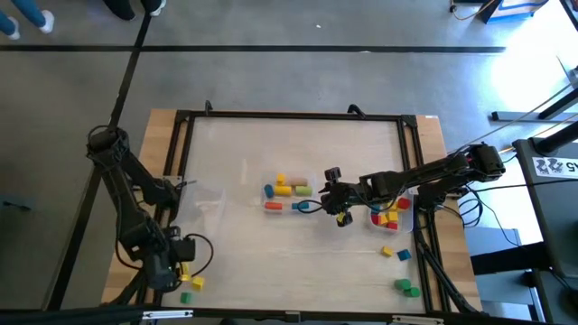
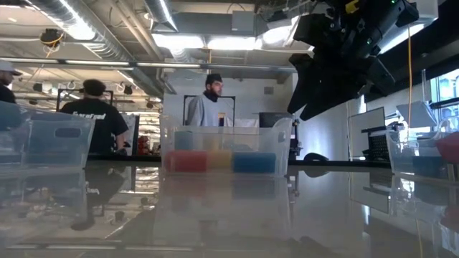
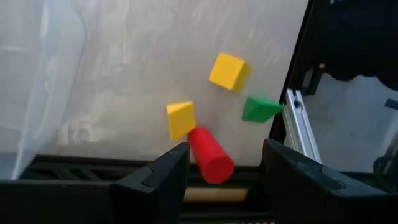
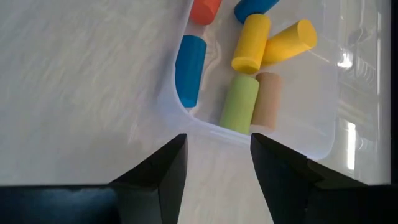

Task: Sort blocks by size
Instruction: Put the red cylinder block into the center transparent bin

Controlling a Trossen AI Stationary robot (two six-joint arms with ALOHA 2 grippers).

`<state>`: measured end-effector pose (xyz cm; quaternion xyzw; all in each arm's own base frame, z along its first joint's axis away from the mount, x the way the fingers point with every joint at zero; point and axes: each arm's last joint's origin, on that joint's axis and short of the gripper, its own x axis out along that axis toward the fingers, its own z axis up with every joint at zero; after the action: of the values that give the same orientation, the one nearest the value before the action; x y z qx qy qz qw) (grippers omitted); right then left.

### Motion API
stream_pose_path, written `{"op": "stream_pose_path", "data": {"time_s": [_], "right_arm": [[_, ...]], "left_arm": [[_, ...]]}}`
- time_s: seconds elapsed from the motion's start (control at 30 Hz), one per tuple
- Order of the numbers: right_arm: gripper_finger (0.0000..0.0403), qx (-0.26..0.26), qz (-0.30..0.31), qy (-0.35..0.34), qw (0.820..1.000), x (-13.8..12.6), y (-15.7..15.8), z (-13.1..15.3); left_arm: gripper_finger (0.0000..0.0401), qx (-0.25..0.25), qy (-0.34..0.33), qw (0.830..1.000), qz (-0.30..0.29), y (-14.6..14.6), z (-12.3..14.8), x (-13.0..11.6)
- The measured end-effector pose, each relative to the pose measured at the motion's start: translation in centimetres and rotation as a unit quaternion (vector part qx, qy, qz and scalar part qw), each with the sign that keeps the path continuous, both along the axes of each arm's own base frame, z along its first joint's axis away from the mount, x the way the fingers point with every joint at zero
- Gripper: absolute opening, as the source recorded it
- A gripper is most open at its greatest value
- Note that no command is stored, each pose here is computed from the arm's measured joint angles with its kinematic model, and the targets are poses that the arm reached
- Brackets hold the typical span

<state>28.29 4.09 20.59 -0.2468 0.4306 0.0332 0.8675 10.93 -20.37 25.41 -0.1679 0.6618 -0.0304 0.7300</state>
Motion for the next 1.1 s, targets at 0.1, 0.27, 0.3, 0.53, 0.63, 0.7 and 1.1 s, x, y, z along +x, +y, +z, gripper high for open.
{"op": "stream_pose_path", "data": {"time_s": [0.1,0.27,0.3,0.53,0.63,0.7,1.1], "right_arm": [[0.0182,0.000,0.000,0.000,1.000,0.0,0.0,0.0],[0.0182,-0.001,0.002,0.000,1.000,0.0,0.0,0.0],[0.0182,-0.001,0.002,0.000,1.000,0.0,0.0,0.0],[0.0182,-0.002,0.002,0.000,1.000,0.0,0.0,0.0],[0.0182,-0.002,0.002,0.000,1.000,0.0,0.0,0.0],[0.0182,-0.002,0.002,0.000,1.000,0.0,0.0,0.0],[0.0182,-0.001,0.001,0.000,1.000,0.0,0.0,0.0]], "left_arm": [[0.0200,-0.004,0.009,1.000,0.006,-0.4,0.0,-0.8],[0.0200,0.001,0.021,1.000,0.011,-1.5,-0.7,-1.4],[0.0200,0.003,0.022,1.000,0.008,-1.7,-1.0,-1.5],[0.0200,0.010,0.057,0.998,-0.022,-3.9,-3.2,-1.5],[0.0200,0.036,0.073,0.996,-0.030,-4.5,-4.5,-1.6],[0.0200,0.042,0.078,0.996,-0.032,-4.8,-4.9,-1.6],[0.0200,0.066,0.090,0.994,-0.021,-4.8,-5.6,-1.6]]}}
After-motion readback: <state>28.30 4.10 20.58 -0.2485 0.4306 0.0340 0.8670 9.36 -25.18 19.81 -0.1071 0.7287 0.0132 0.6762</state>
